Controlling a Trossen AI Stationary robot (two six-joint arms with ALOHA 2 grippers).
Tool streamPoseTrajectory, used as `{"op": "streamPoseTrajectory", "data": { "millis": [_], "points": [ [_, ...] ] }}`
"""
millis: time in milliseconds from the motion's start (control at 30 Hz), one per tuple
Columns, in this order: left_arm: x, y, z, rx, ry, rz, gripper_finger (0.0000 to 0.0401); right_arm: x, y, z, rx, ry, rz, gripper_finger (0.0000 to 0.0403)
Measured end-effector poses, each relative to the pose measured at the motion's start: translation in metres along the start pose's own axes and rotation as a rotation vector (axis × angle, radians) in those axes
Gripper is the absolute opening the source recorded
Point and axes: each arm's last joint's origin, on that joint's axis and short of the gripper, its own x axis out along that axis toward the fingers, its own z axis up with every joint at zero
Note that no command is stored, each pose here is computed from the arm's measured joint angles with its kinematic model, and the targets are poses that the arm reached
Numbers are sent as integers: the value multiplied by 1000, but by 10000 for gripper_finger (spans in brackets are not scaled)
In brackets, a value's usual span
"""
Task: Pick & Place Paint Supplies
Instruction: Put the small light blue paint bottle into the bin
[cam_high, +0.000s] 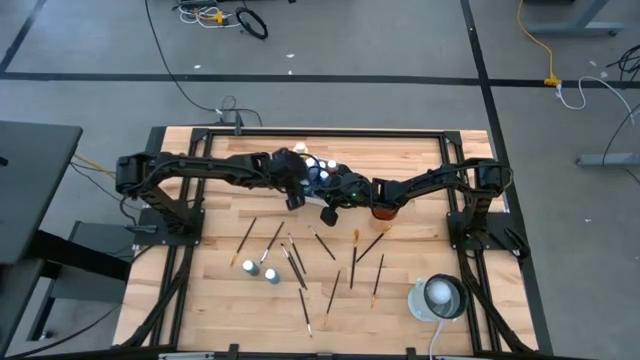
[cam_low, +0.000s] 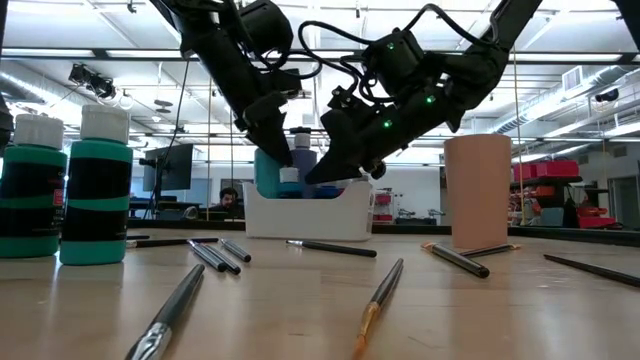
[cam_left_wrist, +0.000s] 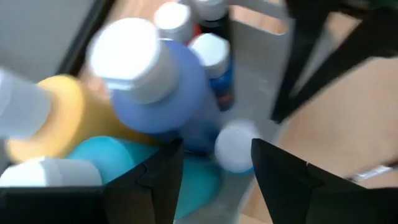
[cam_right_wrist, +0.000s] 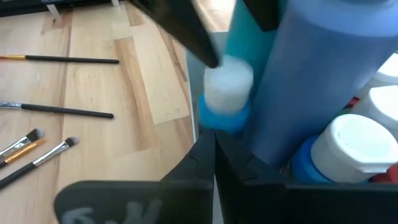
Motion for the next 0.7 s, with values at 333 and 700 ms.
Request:
{"op": "streamPoseTrajectory", "data": {
  "millis": [333, 700],
  "points": [
    [-50, -25, 10, 27, -141, -169, 199, 0, 0, -1, -20, 13, -1, 0],
    [-98, -76, -12, 167, -54, -501, 199, 0, 0, -3, -25, 27, -2, 0]
  ]
}}
